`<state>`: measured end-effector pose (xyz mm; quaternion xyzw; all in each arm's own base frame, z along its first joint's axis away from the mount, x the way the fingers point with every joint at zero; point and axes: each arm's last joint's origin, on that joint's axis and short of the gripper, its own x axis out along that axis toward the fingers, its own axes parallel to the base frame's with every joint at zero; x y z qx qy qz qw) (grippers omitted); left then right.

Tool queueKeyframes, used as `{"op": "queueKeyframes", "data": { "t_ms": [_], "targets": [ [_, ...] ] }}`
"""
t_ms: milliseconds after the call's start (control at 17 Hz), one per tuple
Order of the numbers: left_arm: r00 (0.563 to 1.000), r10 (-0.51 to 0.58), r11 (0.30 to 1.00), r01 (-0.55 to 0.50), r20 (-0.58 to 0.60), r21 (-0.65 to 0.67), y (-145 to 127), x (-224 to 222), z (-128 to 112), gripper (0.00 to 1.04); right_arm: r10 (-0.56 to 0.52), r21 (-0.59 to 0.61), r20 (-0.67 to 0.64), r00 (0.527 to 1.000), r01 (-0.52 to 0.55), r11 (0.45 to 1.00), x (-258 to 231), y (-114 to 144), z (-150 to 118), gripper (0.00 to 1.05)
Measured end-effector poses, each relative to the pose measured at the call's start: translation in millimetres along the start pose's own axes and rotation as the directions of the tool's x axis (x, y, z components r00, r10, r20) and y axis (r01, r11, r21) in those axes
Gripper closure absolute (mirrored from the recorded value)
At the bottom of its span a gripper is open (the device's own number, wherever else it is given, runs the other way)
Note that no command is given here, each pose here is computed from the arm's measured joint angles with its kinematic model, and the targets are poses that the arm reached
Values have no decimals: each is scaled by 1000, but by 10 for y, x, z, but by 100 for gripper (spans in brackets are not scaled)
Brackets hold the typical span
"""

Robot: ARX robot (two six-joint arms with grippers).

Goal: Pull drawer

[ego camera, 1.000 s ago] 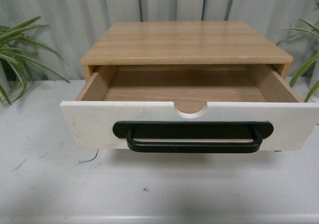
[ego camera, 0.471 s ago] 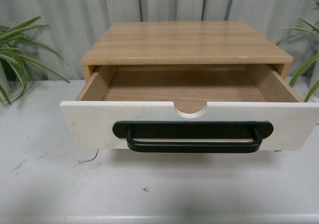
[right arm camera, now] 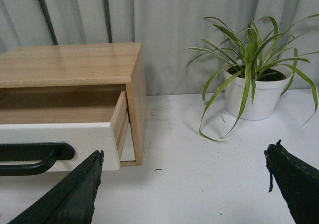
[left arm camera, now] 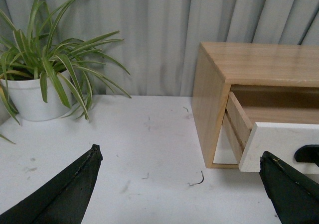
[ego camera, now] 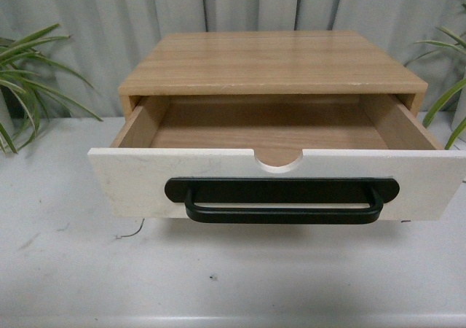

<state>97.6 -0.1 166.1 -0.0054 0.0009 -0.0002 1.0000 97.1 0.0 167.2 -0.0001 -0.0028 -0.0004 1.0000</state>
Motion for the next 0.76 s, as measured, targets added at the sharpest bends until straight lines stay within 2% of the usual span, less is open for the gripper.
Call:
{"op": "queueKeyframes", "data": {
  "t_ms": [765],
  "targets": [
    [1000, 0, 1000, 0, 0, 0, 0, 0, 0, 7, 0, 0, 0, 1000, 0, 1000, 0, 0, 0, 6]
  ]
}}
